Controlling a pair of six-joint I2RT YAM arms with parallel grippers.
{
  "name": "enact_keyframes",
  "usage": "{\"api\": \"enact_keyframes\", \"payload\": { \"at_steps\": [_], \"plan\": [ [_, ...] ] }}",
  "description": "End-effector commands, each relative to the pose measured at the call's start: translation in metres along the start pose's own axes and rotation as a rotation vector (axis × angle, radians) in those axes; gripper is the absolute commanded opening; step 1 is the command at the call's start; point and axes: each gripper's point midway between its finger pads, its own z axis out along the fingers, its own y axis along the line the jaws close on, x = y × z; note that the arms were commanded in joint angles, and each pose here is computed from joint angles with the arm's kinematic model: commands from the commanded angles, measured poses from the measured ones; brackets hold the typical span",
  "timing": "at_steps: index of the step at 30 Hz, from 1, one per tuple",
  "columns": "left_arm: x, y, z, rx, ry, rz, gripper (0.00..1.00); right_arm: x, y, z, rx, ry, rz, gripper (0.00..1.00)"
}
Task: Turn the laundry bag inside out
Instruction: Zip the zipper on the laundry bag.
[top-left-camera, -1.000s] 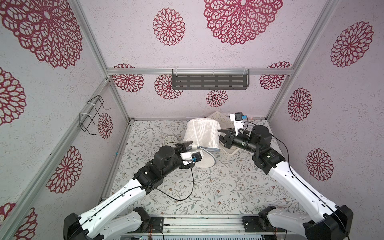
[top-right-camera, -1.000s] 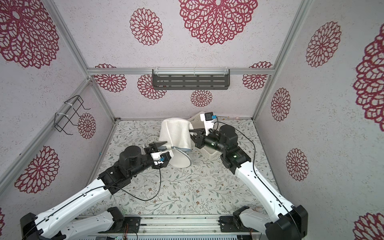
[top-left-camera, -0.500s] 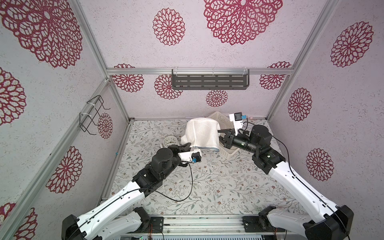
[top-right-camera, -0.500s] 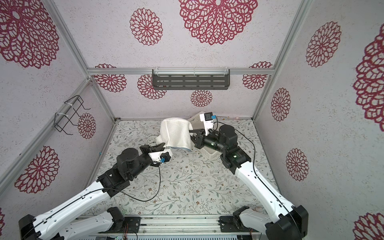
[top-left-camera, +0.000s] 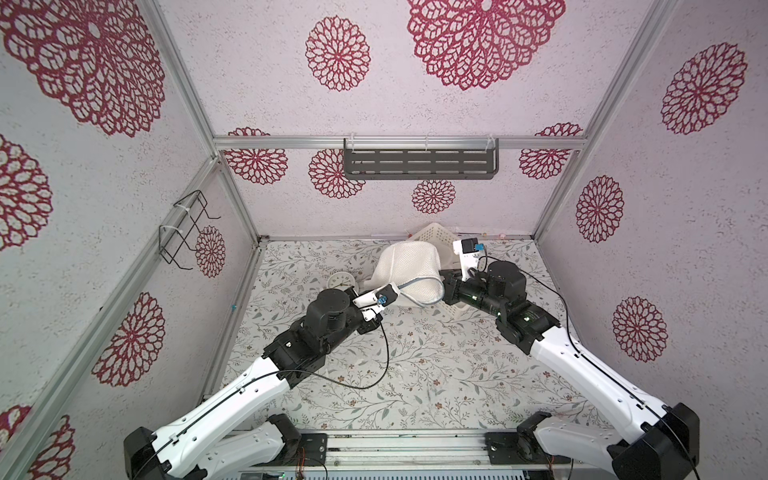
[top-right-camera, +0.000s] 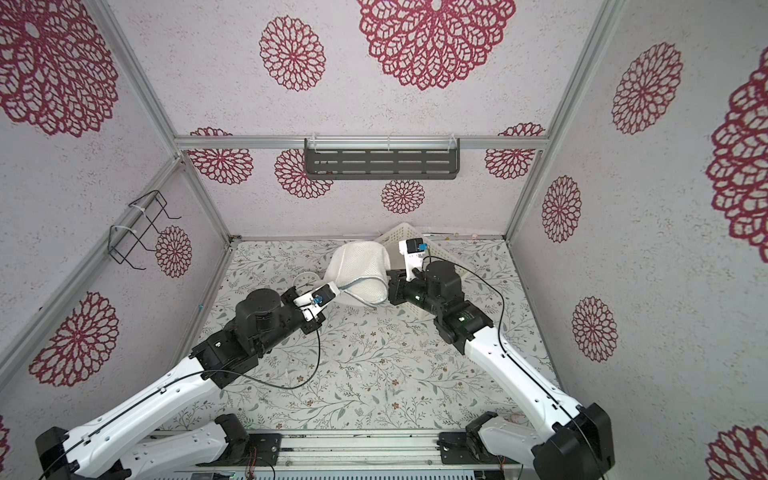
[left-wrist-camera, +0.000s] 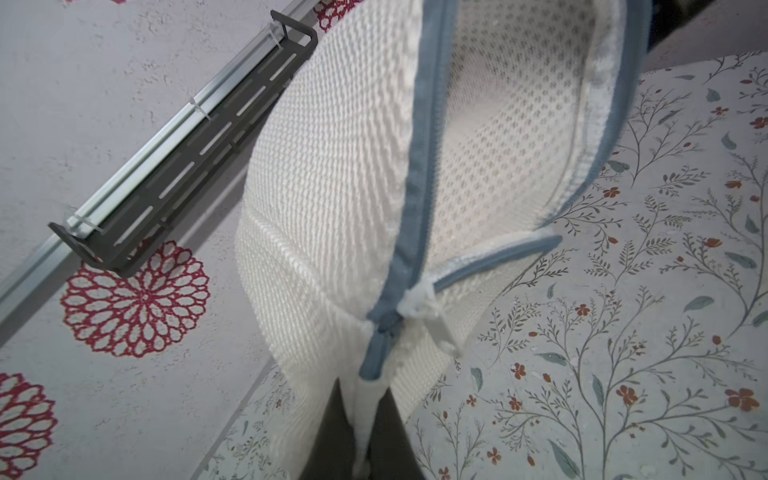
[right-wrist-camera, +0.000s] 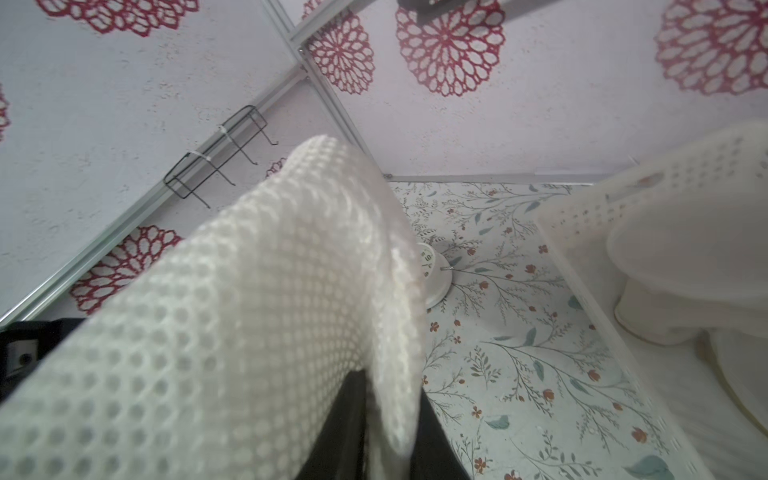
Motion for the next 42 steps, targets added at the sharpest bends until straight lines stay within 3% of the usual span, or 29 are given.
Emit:
{"api": "enact_keyframes", "payload": {
  "at_steps": [1, 4, 7, 10, 13, 15, 19, 22, 26, 31, 36, 42],
  "plan": [
    [0.005, 0.002, 0.004, -0.009, 0.06, -0.161, 0.0, 0.013, -0.031, 0.002, 0.153, 0.009, 0.064, 0.43],
    [0.012, 0.006, 0.005, -0.033, 0.113, -0.159, 0.0, 0.017, -0.05, -0.009, 0.243, 0.01, 0.12, 0.59],
    [0.021, 0.012, 0.004, -0.053, 0.146, -0.161, 0.0, 0.01, -0.063, -0.032, 0.323, -0.02, 0.159, 0.69],
    [0.03, 0.021, 0.003, -0.063, 0.167, -0.182, 0.0, -0.001, -0.066, -0.06, 0.369, -0.076, 0.164, 0.73],
    [0.042, 0.029, 0.003, -0.08, 0.184, -0.197, 0.0, -0.01, -0.052, -0.074, 0.328, -0.102, 0.133, 0.73],
    [0.05, 0.036, 0.004, -0.088, 0.195, -0.222, 0.0, -0.012, -0.04, -0.073, 0.268, -0.089, 0.119, 0.71],
    [0.054, 0.043, 0.003, -0.096, 0.17, -0.243, 0.0, -0.005, 0.016, -0.05, -0.004, 0.03, 0.083, 0.61],
    [0.063, 0.044, 0.001, -0.105, 0.17, -0.238, 0.0, 0.011, 0.071, -0.038, -0.204, 0.128, 0.036, 0.55],
    [0.066, 0.041, -0.01, -0.106, 0.136, -0.243, 0.0, 0.04, 0.116, -0.034, -0.356, 0.22, 0.018, 0.47],
    [0.055, 0.029, -0.019, -0.048, 0.042, -0.231, 0.0, 0.057, 0.135, -0.018, -0.384, 0.241, 0.086, 0.34],
    [0.035, 0.004, -0.031, 0.084, -0.113, -0.167, 0.0, 0.028, 0.136, 0.002, -0.314, 0.135, 0.058, 0.31],
    [0.037, -0.005, -0.028, 0.136, -0.097, -0.16, 0.0, 0.02, 0.133, 0.012, -0.235, 0.16, -0.047, 0.24]
  ]
}}
